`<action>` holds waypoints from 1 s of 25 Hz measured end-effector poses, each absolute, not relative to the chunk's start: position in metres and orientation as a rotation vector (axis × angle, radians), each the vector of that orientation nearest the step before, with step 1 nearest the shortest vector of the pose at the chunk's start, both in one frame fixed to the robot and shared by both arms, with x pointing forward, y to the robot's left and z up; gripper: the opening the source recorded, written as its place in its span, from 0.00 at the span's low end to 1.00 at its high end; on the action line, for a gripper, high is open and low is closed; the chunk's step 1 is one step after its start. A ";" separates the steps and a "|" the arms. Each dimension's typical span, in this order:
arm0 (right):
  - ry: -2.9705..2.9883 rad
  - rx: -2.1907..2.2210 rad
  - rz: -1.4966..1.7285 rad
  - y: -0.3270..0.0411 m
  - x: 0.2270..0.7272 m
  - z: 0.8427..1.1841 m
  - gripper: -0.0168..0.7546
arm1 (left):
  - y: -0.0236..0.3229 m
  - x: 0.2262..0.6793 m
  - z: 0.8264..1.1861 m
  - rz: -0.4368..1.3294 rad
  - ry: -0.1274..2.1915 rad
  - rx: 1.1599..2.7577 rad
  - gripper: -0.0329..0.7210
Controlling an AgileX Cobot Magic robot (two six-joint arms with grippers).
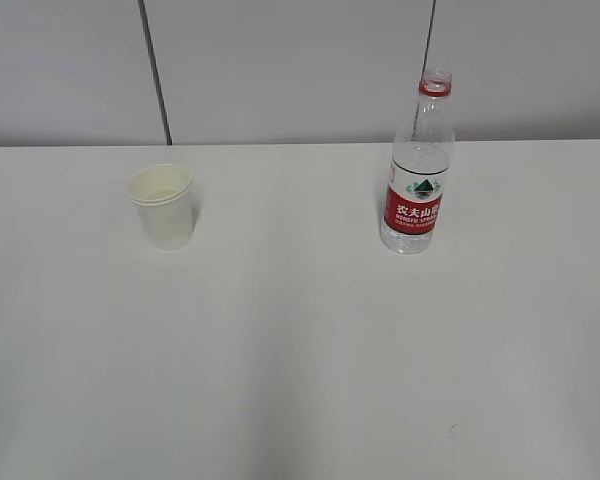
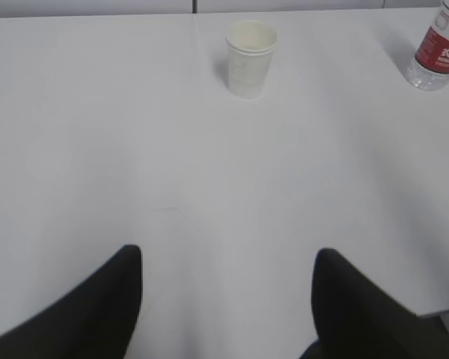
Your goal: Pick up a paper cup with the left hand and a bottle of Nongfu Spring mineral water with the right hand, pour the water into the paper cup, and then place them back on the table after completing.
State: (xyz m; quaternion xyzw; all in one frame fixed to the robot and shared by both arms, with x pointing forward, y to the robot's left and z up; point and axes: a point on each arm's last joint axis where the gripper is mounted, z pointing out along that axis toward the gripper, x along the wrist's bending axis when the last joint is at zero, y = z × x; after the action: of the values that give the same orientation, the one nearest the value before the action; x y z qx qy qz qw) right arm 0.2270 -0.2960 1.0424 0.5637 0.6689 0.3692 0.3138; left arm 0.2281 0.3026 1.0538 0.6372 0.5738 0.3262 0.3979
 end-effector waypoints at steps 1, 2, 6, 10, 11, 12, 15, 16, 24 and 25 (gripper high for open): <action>1.763 1.486 0.973 -0.296 0.227 1.042 0.78 | 0.302 0.228 1.054 0.831 1.460 1.609 0.64; 1.763 1.486 0.973 -0.296 0.227 1.042 0.78 | 0.302 0.228 1.054 0.834 1.466 1.605 0.64; 1.763 1.486 0.973 -0.296 0.227 1.042 0.78 | 0.302 0.228 1.054 0.836 1.470 1.602 0.64; 1.763 1.486 0.973 -0.296 0.227 1.042 0.78 | 0.302 0.228 1.054 0.837 1.469 1.602 0.64; 1.763 1.486 0.973 -0.296 0.227 1.042 0.78 | 0.302 0.228 1.054 0.837 1.469 1.602 0.64; 1.763 1.486 0.973 -0.296 0.227 1.042 0.78 | 0.302 0.228 1.054 0.837 1.469 1.602 0.64; 1.763 1.486 0.973 -0.296 0.227 1.042 0.78 | 0.302 0.228 1.054 0.837 1.469 1.602 0.64; 1.763 1.486 0.973 -0.296 0.227 1.042 0.78 | 0.302 0.228 1.054 0.837 1.469 1.602 0.64; 1.762 1.485 0.974 -0.296 0.227 1.042 0.78 | 0.302 0.228 1.054 0.837 1.469 1.602 0.64; 1.762 1.485 0.974 -0.296 0.227 1.042 0.78 | 0.302 0.228 1.054 0.837 1.469 1.602 0.64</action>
State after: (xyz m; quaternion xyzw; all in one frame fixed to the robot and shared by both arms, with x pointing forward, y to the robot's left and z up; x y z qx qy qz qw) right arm 0.2270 -0.2960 1.0425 0.5635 0.6687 0.3697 0.3142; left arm 0.2280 0.3024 1.0538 0.6318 0.5794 0.3301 0.3952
